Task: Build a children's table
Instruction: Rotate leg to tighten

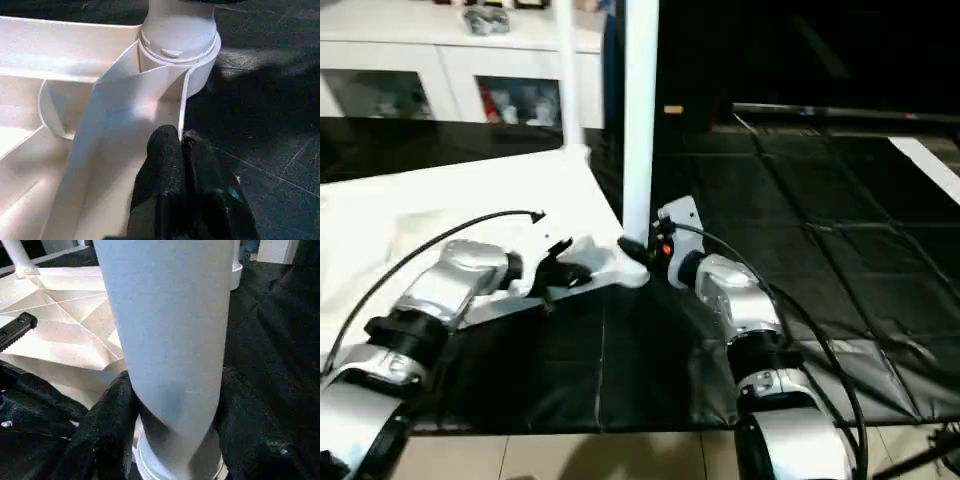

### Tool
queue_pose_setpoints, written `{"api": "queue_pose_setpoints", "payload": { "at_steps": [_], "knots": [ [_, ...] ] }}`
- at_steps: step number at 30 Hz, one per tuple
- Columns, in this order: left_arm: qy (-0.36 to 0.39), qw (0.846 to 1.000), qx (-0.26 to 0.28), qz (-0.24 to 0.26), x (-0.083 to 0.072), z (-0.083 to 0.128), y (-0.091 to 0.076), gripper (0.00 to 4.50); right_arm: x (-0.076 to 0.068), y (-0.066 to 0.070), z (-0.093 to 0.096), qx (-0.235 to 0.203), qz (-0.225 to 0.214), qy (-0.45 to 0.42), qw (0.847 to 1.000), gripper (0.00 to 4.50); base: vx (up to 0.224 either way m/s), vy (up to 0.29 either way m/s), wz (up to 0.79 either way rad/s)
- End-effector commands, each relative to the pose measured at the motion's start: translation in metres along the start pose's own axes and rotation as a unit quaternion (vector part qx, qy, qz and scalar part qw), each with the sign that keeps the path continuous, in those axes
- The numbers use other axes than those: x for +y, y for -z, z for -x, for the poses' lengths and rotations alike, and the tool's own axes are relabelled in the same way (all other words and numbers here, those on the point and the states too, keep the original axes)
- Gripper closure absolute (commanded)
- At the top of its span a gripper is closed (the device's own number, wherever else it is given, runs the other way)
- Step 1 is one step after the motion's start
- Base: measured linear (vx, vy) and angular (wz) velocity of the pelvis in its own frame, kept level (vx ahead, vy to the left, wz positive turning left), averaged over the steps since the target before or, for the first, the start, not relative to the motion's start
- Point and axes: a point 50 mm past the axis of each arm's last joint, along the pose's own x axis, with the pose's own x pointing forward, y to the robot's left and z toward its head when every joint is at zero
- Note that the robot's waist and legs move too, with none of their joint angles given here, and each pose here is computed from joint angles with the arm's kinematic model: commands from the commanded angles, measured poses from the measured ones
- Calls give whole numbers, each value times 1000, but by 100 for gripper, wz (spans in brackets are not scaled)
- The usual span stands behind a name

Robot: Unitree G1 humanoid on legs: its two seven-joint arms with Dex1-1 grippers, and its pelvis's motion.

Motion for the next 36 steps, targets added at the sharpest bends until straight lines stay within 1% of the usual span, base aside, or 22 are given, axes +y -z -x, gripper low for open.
{"api": "queue_pose_setpoints", "payload": {
  "at_steps": [1,2,4,6,8,9,10,12,14,15,17,18,19,20,21,24,27,29,33,34,35,36],
  "knots": [
    [4,999,-40,-17,-7,-12,-22,450,45,13,-23,19,-2,-107,994,182,0,0,0],
    [7,999,-39,-19,-7,-11,-22,450,45,14,-22,19,0,-110,994,182,0,0,0],
    [16,999,-38,-26,-7,-8,-19,450,44,15,-19,19,8,-113,993,152,0,0,0],
    [22,999,-37,-29,-7,-6,-17,450,43,15,-17,19,13,-114,993,138,0,0,0],
    [36,998,-36,-32,-8,-2,-13,450,38,16,-13,20,28,-109,993,120,0,0,0],
    [41,998,-32,-30,-8,0,-11,450,35,17,-9,22,35,-108,993,120,0,0,0],
    [47,998,-29,-34,-8,3,-8,450,31,18,-5,23,35,-110,993,95,0,0,0],
    [56,998,-17,-40,-6,9,-1,450,23,16,5,23,32,-126,991,89,0,0,0],
    [65,997,-13,-47,-5,12,1,450,18,15,11,28,36,-139,989,73,0,0,0],
    [65,997,-13,-47,-5,12,1,450,18,15,11,28,36,-139,989,61,0,0,0],
    [80,995,-8,-59,-5,16,3,450,13,13,18,30,41,-153,987,44,0,0,0],
    [102,992,3,-69,-5,22,7,450,5,9,28,33,50,-178,982,37,0,0,0],
    [104,992,4,-70,-5,22,7,450,4,8,28,34,51,-179,982,25,0,0,0],
    [110,991,11,-70,-4,25,8,450,1,6,31,35,54,-186,981,25,0,0,0],
    [124,989,24,-82,-4,29,10,450,-5,1,37,40,59,-199,977,6,0,0,0],
    [138,986,32,-93,-4,32,11,450,-8,-2,41,44,61,-210,975,2,0,0,0],
    [186,974,57,-116,-7,41,16,450,-17,-10,49,63,74,-241,966,2,0,0,0],
    [192,972,61,-119,-8,42,17,450,-17,-11,50,66,77,-245,964,2,0,0,0],
    [229,961,76,-133,-13,45,18,450,-14,-13,49,80,96,-279,952,2,0,0,0],
    [229,961,76,-133,-13,45,19,450,-14,-13,49,80,96,-279,952,2,0,0,0],
    [239,958,79,-140,-14,45,18,450,-11,-13,48,84,100,-297,946,2,0,0,0],
    [240,957,79,-140,-15,45,18,450,-11,-13,48,84,100,-299,945,2,0,0,0]
  ]
}}
